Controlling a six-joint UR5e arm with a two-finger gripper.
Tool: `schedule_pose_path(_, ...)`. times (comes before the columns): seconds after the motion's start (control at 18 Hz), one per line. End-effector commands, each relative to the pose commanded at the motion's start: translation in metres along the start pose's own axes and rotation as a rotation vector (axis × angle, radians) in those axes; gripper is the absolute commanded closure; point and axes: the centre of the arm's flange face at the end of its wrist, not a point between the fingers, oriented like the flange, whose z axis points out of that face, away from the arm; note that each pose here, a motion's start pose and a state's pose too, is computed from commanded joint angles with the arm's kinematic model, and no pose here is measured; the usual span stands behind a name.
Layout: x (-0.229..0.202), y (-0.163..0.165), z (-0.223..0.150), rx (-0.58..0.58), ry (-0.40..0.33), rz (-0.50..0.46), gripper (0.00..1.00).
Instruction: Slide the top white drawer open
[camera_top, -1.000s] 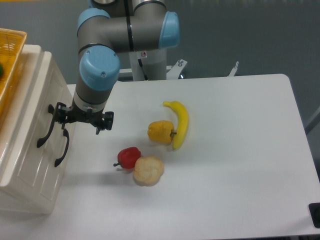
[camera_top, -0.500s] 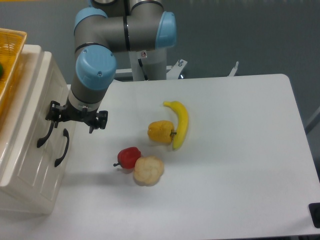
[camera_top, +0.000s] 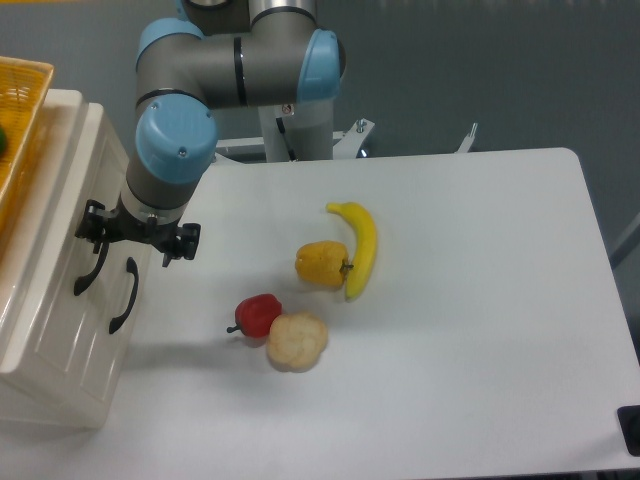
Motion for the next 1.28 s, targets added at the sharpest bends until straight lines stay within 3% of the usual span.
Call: schedule_pose_path(1.28,0.008,0.001,0.013,-0.019,-0.005,0.02,0.0)
